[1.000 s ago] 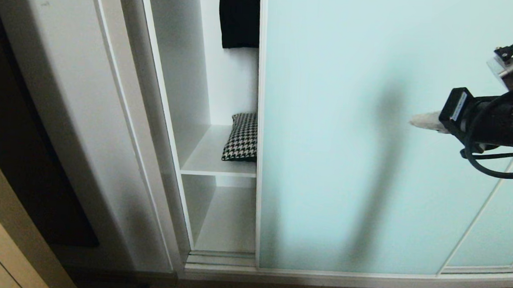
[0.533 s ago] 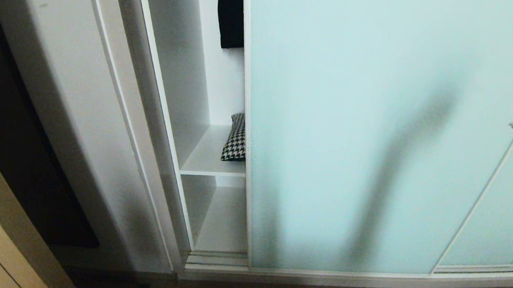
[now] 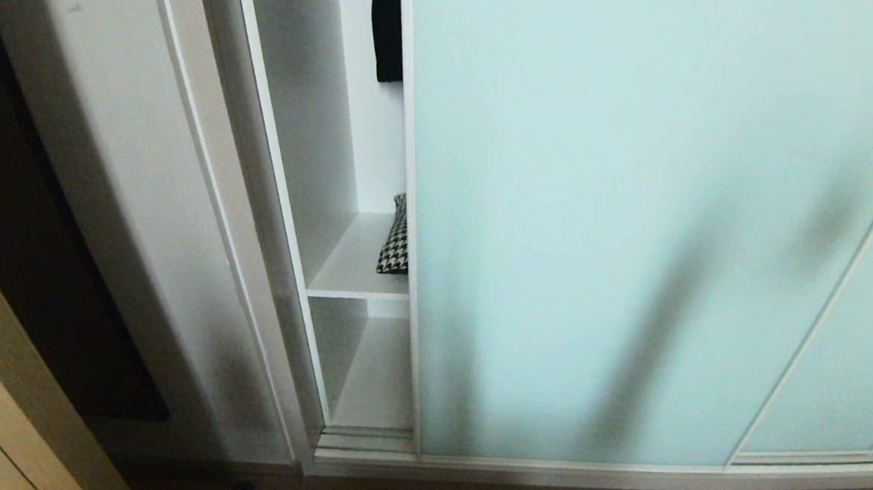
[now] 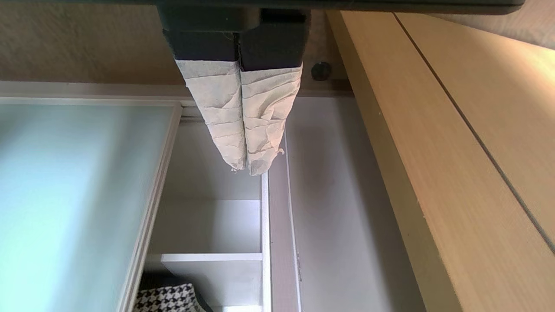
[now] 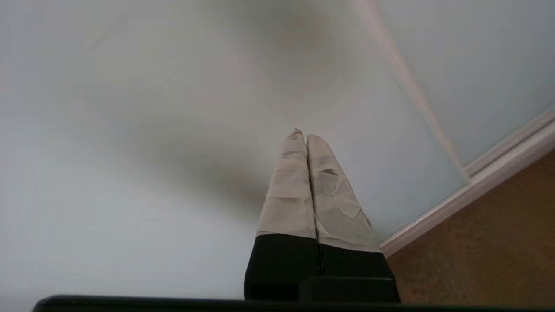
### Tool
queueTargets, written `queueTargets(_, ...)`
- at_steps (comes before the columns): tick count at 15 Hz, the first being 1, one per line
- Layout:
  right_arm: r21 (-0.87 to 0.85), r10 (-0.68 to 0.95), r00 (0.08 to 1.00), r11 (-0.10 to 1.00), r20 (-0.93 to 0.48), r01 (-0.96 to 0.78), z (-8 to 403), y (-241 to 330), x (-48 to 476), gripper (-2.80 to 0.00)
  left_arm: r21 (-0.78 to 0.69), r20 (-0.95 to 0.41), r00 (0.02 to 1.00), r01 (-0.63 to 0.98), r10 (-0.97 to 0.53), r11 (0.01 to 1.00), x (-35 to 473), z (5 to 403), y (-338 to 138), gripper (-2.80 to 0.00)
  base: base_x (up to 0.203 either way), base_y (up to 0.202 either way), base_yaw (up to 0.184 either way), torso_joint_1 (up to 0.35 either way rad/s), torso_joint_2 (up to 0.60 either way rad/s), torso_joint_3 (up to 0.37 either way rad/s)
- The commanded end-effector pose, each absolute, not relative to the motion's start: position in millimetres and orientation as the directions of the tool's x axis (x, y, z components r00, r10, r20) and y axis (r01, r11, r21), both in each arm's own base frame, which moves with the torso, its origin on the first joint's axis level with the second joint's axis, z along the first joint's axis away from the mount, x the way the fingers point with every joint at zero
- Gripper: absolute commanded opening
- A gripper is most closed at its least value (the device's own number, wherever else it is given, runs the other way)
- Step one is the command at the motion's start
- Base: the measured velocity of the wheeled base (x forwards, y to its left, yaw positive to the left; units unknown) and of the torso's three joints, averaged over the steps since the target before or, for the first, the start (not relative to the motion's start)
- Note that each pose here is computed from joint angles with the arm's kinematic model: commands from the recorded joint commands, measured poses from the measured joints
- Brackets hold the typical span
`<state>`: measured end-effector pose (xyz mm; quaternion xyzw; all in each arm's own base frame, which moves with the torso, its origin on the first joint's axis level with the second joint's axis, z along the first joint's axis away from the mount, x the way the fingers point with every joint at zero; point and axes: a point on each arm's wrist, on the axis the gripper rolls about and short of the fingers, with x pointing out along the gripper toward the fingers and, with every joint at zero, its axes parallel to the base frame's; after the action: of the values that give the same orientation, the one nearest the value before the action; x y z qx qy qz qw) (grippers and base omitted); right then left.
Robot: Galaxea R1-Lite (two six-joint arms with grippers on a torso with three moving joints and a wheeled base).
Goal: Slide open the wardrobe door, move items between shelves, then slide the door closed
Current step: Close the door
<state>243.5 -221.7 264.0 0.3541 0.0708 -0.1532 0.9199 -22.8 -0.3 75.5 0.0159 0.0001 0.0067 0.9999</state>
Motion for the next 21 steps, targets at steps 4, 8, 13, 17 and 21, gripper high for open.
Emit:
queueTargets(4,0.676,-0.171,0.946,0.666,-0.275,0.316,218,-296,290,-2.8,0.032,-0.002,1.0,-0.014,0.014,0.999,-23,76,0,-2.8,0.0,0.0,0.0,0.0,0.0,0.0)
queueTargets(8,0.701,-0.072,0.964,0.673,-0.255,0.236,197,-320,314,-2.8,0.032,-0.002,1.0,-0.014,0.014,0.999,-23,76,0,-2.8,0.0,0.0,0.0,0.0,0.0,0.0)
queueTargets(13,0.69,-0.074,0.97,0.69,-0.232,0.218,169,-354,346,-2.8,0.032,-0.002,1.0,-0.014,0.014,0.999,-23,76,0,-2.8,0.0,0.0,0.0,0.0,0.0,0.0)
queueTargets(17,0.659,-0.136,0.965,0.708,-0.224,0.253,158,-353,365,-2.8,0.032,-0.002,1.0,-0.014,0.014,0.999,-23,76,0,-2.8,0.0,0.0,0.0,0.0,0.0,0.0)
queueTargets(21,0.624,-0.211,0.954,0.723,-0.211,0.298,156,-338,386,-2.8,0.032,-0.002,1.0,-0.014,0.014,0.999,-23,76,0,-2.8,0.0,0.0,0.0,0.0,0.0,0.0)
